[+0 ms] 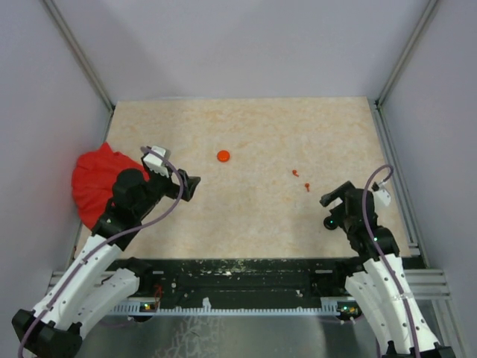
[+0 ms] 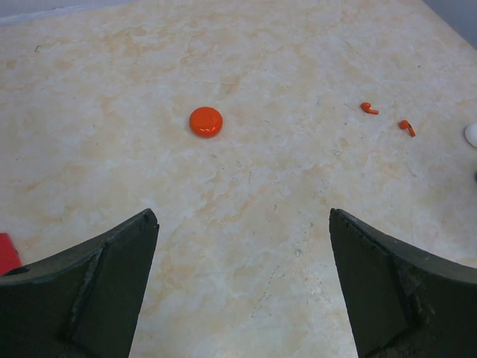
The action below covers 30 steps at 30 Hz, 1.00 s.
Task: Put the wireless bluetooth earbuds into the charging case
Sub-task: Place the charging case at the center of the board, then pick up the charging case at the center of the board.
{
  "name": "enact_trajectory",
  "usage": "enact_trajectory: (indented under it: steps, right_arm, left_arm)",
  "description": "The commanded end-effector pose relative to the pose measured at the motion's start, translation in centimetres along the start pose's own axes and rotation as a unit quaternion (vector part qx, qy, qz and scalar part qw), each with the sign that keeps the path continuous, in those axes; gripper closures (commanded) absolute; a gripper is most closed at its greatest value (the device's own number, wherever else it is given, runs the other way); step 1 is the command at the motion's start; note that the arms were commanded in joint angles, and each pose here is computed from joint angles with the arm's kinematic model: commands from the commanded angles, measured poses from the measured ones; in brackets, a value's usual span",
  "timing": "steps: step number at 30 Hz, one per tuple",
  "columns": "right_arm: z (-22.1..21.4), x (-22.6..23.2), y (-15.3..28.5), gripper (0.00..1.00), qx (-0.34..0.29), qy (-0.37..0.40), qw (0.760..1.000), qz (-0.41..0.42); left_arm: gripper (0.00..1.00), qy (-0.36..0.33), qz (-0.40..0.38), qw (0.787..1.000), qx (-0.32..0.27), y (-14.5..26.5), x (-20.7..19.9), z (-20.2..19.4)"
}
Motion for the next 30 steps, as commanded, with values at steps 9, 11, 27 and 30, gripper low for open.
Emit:
enact_trajectory:
  steps: [9, 11, 27, 30]
  right_arm:
    - [7.2, 5.5, 5.0, 0.07, -0.064, 0.18, 0.976, 0.105]
    - [7.8, 5.8, 5.2, 0.07, -0.081, 0.199, 0.97, 0.111]
    - [8.1, 5.9, 4.3, 0.08, -0.156, 0.262, 0.941, 0.146]
    - [8.1, 5.8, 4.4, 0.08, -0.16, 0.263, 0.94, 0.145]
  left_arm:
    - [0.01, 0.023, -0.006, 0.996, 0.088, -3.1, -0.8, -1.0]
    - [0.01, 0.031, -0.002, 0.993, 0.11, -4.4, -0.8, -1.2]
    - [0.01, -0.012, -0.013, 0.976, 0.216, -18.3, 1.6, -3.2]
    - [0.01, -0.007, -0.054, 0.972, 0.228, -20.0, 2.5, -3.5]
Point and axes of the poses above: each gripper's point midway between its finger pads, its own y axis back along the fingers, its own x axis along the line the jaws close on, z = x × y, the point moved 3 cm from there along y, back along the fingers, and after that the axes turned 13 degrees about y, right-handed, at the moved point
